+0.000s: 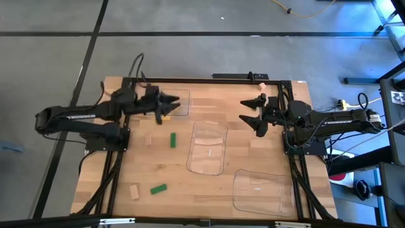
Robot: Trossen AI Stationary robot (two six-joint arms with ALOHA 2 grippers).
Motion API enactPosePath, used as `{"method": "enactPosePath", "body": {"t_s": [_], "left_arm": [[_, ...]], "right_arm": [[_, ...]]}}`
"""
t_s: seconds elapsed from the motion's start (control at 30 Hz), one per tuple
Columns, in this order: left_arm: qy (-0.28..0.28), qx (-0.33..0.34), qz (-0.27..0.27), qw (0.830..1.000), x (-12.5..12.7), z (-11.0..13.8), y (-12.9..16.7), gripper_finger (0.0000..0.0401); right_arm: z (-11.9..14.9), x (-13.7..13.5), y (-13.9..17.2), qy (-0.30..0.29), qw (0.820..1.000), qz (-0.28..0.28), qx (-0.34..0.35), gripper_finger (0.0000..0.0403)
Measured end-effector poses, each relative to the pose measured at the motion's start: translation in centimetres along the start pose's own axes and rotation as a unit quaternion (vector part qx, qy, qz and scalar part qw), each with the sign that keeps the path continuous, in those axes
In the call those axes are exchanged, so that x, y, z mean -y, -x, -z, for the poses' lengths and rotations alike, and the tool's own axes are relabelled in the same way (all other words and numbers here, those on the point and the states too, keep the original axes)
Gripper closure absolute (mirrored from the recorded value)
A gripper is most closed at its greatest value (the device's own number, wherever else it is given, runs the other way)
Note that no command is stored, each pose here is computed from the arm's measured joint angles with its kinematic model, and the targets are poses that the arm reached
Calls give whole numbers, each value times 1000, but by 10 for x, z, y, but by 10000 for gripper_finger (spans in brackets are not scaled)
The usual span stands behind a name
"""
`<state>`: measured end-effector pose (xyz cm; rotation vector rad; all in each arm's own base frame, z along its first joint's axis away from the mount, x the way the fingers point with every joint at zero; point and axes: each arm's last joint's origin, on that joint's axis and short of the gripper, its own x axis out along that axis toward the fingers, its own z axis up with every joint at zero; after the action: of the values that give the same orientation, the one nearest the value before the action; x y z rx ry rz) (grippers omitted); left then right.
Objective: Sort & place blocks by color
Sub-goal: Put the top right green block into the middle transparent bin
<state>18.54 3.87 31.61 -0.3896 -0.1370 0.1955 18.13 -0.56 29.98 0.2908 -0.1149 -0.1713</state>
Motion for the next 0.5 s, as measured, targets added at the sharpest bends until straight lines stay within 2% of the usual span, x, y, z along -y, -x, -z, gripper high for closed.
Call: {"method": "enactPosePath", "body": {"t_s": [0.07,0.23,0.5], "left_arm": [[-8,30,23,999,7,3,5,232],[-29,59,12,998,12,1,12,232],[-26,59,10,998,11,1,13,232]], "right_arm": [[0,0,0,0,1000,0,0,40],[0,0,0,-10,1000,4,0,40],[0,2,0,-49,998,26,4,40]]}}
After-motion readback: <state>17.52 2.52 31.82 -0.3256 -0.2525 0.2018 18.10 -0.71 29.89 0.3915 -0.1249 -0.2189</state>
